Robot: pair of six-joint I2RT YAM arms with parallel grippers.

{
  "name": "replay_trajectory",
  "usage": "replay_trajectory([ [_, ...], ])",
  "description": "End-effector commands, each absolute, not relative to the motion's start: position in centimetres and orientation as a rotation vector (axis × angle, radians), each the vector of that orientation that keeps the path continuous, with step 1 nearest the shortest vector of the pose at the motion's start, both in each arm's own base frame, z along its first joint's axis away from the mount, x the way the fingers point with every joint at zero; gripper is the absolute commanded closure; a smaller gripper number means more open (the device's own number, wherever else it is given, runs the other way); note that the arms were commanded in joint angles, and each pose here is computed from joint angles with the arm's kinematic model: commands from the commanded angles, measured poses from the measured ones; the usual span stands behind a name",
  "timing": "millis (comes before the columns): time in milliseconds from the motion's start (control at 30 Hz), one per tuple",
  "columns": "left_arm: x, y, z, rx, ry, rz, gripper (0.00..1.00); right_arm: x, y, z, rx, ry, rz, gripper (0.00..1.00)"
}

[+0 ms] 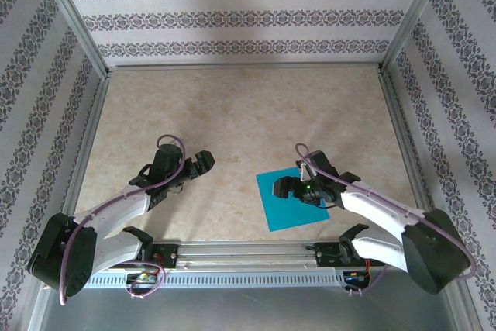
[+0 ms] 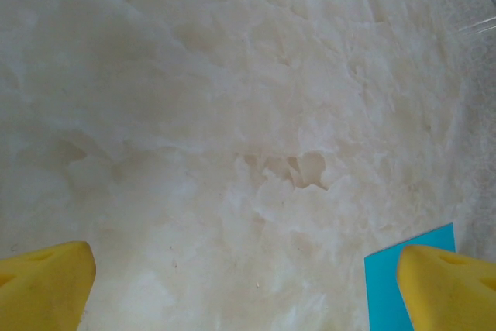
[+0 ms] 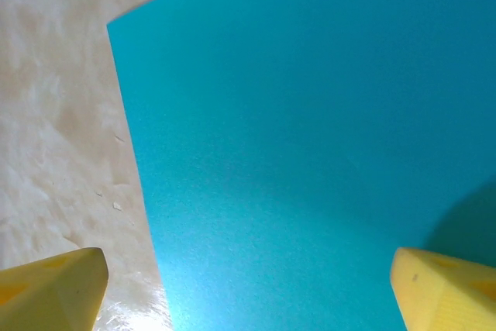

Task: Fold a paper plane with a square sheet of paper (fold left side to right side)
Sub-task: Move the square sheet of paper to the center of the table.

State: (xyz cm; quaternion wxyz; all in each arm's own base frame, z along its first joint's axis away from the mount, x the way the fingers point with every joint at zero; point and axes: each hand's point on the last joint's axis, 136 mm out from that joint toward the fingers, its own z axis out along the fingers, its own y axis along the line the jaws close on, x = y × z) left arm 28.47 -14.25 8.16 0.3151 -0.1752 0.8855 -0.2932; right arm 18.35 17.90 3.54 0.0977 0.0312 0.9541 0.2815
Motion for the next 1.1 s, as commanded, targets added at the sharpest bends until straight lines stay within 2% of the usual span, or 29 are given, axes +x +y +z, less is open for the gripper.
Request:
replay_trajectory([
  [0, 29.0, -14.4, 8.6, -0.475, 2.296, -0.778, 0.00, 18.9, 20.2, 3.9, 0.035, 2.797, 0.944, 0.06],
  [333, 28.8, -13.7, 9.1, -0.487, 2.286, -0.737, 0.00, 21.4, 22.7, 2.1, -0.009, 2.805, 0.906, 0.06],
  [800, 28.8, -12.7, 11.6, -0.448, 2.249, -0.674, 0.00, 31.2, 28.5, 2.0, 0.140, 2.678, 0.864, 0.05],
  [1067, 28.9, -12.5, 12.2, -0.428, 2.248, -0.645, 0.00, 33.7, 31.2, 0.8, 0.113, 2.683, 0.865, 0.06],
])
